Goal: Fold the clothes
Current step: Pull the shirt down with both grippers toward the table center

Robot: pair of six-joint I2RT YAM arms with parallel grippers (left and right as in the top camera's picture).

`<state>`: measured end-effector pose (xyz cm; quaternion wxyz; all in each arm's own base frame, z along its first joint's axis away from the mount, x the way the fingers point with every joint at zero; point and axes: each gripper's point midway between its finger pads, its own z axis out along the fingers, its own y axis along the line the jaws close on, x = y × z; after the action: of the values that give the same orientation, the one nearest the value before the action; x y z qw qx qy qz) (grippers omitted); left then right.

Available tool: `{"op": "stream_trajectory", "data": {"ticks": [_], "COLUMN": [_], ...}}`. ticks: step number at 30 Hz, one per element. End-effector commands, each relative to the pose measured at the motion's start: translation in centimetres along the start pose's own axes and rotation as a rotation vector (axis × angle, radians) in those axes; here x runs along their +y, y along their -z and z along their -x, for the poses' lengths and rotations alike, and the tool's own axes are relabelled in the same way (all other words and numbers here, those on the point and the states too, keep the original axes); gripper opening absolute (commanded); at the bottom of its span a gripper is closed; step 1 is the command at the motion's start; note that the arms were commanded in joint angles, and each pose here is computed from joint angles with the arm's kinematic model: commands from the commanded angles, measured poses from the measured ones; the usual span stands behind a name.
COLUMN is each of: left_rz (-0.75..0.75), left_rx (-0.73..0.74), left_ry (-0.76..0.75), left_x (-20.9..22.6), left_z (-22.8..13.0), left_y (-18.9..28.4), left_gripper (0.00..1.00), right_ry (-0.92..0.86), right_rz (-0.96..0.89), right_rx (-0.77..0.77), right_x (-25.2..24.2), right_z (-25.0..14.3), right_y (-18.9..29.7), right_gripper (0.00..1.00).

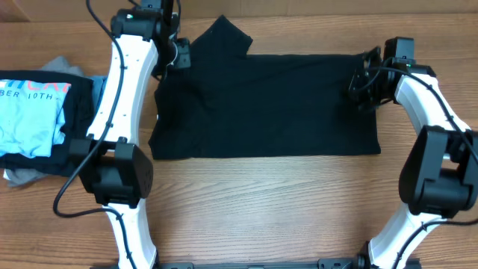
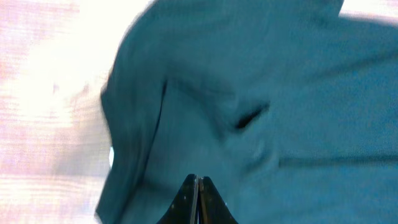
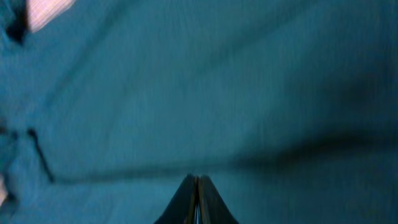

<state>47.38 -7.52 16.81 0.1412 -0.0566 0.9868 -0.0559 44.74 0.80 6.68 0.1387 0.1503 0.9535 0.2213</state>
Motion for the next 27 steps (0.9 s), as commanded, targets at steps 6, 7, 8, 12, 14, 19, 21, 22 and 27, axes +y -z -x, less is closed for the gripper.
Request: {"op": "stream_trajectory", "data": {"ticks": [6,7,8,12,14,19,21,22,27], "left_rz": [0.052,0.053,0.05,0.001,0.009,0.042,0.057,0.076,0.121], "left_rx": [0.246,0.246,0.242,0.284,0.299,0.31,0.305,0.296,0.324], "left_ry": [0.05,0.051,0.051,0.07,0.069,0.064,0.069,0.084,0.125], "left_x": [1.4,1.6,1.7,1.5,1.6,2.3,2.7,3.1,4.7], "left_z": [-6.4,-6.9,-7.2,-9.4,-10.0,-11.1,-11.5,-11.8,-15.0], "left_y": [-6.4,-7.8,-8.9,-11.7,-12.0,-13.0,-13.8,-14.4,-16.9], "left_gripper": [0.04,0.04,0.04,0.04,0.04,0.04,0.04,0.04,0.04], "right_ry": [-0.069,-0.07,-0.069,-0.072,-0.076,-0.081,-0.078,-0.077,-0.076], "right_rz": [-0.149,-0.161,-0.163,-0.169,-0.184,-0.208,-0.21,-0.213,-0.257], "right_rx": [0.088,0.091,0.089,0.107,0.125,0.124,0.119,0.115,0.115], "right_x": [-1.6,-2.0,-2.2,-3.0,-3.6,-5.0,-5.3,-5.6,-7.2], "right_z": [-3.7,-4.0,-4.1,-5.2,-6.0,-7.1,-7.4,-7.5,-8.8], "right_y": [3.1,2.8,2.5,1.4,1.1,-0.4,-0.8,-1.1,-2.1], "right_gripper": [0.04,0.04,0.04,0.04,0.04,0.04,0.04,0.04,0.04]}}
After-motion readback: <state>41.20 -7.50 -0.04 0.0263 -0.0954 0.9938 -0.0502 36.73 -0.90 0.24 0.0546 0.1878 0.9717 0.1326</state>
